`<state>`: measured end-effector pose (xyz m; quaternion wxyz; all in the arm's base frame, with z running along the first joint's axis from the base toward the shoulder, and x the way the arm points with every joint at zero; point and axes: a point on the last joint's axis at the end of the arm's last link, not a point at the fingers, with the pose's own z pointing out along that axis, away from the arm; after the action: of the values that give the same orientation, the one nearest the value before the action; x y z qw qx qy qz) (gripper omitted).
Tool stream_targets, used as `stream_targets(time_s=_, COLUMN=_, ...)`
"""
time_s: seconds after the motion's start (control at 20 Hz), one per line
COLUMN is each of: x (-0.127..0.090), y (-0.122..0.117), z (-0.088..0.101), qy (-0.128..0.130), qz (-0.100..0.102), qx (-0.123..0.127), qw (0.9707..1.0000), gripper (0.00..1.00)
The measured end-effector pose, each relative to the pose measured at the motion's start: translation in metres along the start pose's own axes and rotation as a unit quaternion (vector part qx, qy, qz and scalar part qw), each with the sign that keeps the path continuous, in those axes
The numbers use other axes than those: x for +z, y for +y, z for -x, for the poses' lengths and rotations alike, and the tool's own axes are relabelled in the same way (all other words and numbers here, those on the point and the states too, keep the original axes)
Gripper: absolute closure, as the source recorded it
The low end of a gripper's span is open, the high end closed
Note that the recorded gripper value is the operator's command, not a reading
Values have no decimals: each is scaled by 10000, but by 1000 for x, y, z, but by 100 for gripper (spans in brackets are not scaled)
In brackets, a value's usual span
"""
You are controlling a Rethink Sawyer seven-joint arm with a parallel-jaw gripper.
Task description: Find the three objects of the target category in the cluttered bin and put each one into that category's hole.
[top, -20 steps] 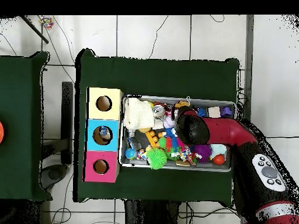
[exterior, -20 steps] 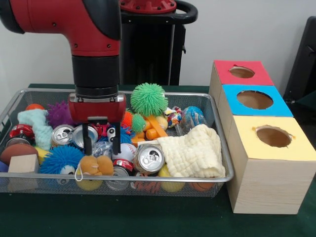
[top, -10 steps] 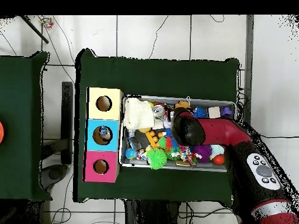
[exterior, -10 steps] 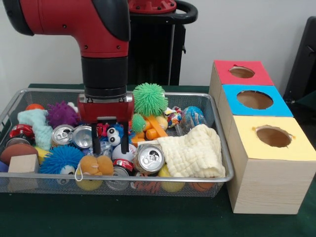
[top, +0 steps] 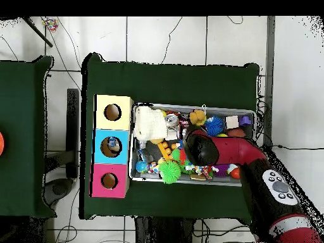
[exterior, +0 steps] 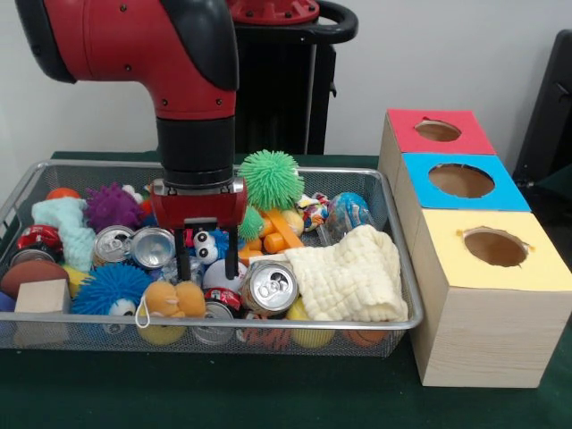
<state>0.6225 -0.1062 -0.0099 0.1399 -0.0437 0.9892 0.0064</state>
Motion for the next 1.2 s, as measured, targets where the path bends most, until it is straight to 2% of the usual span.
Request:
stream_targets(time_s=0.05, x=9, y=1, z=-9, qy=-43, qz=22, qx=-3, qw=10000, gripper=0)
stream_targets(time_s=0.15, x=16, y=1, z=-11, qy=-202, qz=44, qx=17, qw=9998, gripper=0)
stream_targets(time_s=0.2, x=19, y=-1, z=-9, qy=-429, qz=46, qx=59, qw=9990, gripper=0)
stream_targets(time_s=0.45, x=21, y=-9, z=-22, qy=-823, qz=107, qx=248, qw=9962, gripper=0)
stream_targets(time_s=0.6, x=18, y=-15, z=-27, qy=-962, qz=108, qx=334, qw=9947, gripper=0)
stream_targets(time_s=0.85, x=16, y=-20, z=-34, qy=-1087, qz=94, qx=339, qw=9935, gripper=0)
stream_targets(time_s=1.2, x=5, y=-11, z=-48, qy=-1146, qz=158, qx=221, qw=9930, gripper=0)
